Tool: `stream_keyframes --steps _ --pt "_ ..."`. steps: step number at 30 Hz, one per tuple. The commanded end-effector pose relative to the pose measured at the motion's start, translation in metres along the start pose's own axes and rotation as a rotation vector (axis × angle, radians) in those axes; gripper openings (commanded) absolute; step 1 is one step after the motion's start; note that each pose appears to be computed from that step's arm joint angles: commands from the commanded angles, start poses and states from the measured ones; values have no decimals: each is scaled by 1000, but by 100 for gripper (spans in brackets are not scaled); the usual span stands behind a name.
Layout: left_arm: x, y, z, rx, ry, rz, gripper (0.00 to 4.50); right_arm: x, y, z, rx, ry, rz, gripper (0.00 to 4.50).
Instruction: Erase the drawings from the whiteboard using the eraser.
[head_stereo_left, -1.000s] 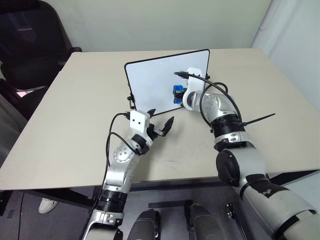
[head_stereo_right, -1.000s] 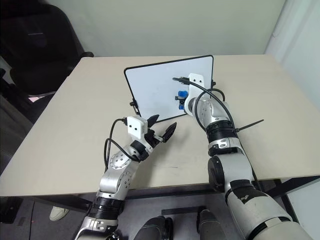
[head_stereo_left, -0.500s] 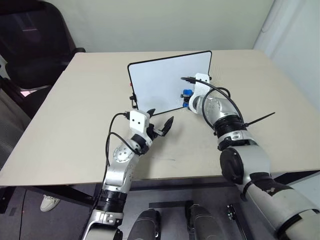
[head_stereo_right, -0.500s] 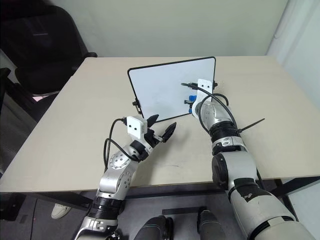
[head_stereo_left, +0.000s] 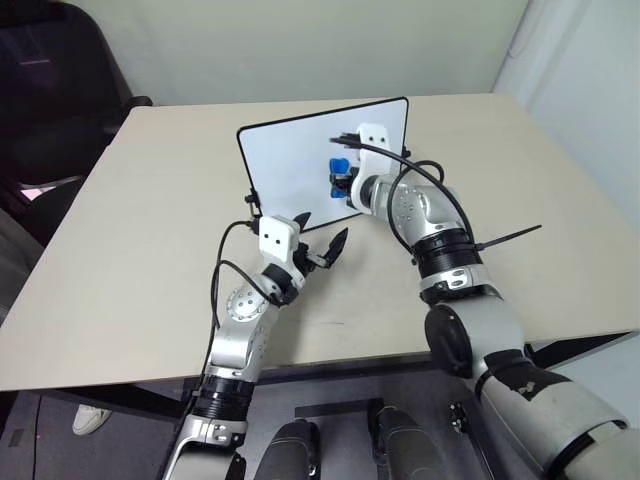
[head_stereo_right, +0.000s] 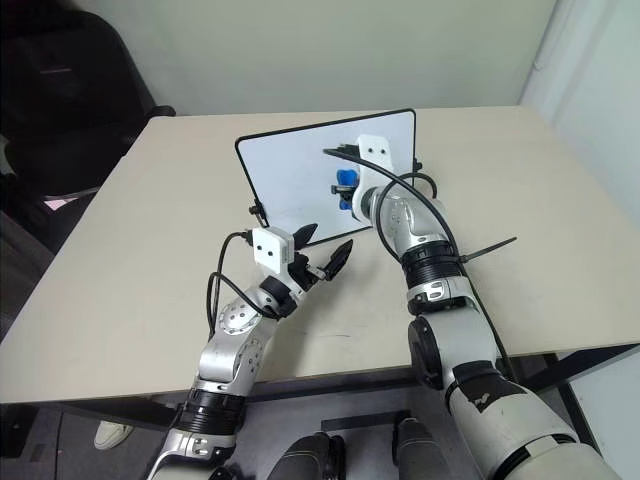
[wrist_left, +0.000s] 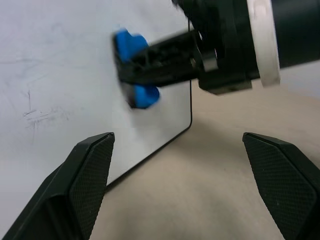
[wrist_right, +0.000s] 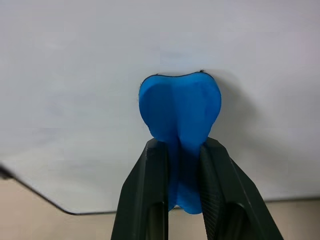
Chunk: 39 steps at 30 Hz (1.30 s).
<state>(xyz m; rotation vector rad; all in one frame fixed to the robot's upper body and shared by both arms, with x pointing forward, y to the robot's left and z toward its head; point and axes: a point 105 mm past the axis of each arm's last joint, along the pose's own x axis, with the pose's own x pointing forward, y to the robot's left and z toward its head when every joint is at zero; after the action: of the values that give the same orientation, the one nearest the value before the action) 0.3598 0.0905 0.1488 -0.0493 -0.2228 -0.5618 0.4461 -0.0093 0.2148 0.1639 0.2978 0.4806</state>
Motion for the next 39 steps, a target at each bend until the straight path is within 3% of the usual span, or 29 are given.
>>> stream_keyframes --steps 1,9,19,25,28,37,39 --pt "3 0 12 23 -46 -9 450 -8 -5 20 16 -80 -2 44" --pt "5 -1 12 18 -49 -19 450 -24 -72 20 74 -108 -212 44" --pt "7 -8 13 21 -49 -48 450 -79 -144 7 85 -103 -393 44" --pt "6 -14 13 19 -51 -56 450 -125 -154 -11 68 -5 -385 44" --pt "6 -16 12 13 -48 -56 450 -146 -161 -36 50 139 -421 44" --pt "8 -20 8 -2 -40 -69 450 -168 -153 -66 30 307 -368 44" --pt "8 -21 7 -2 -39 -74 450 -169 -153 -70 15 323 -364 119"
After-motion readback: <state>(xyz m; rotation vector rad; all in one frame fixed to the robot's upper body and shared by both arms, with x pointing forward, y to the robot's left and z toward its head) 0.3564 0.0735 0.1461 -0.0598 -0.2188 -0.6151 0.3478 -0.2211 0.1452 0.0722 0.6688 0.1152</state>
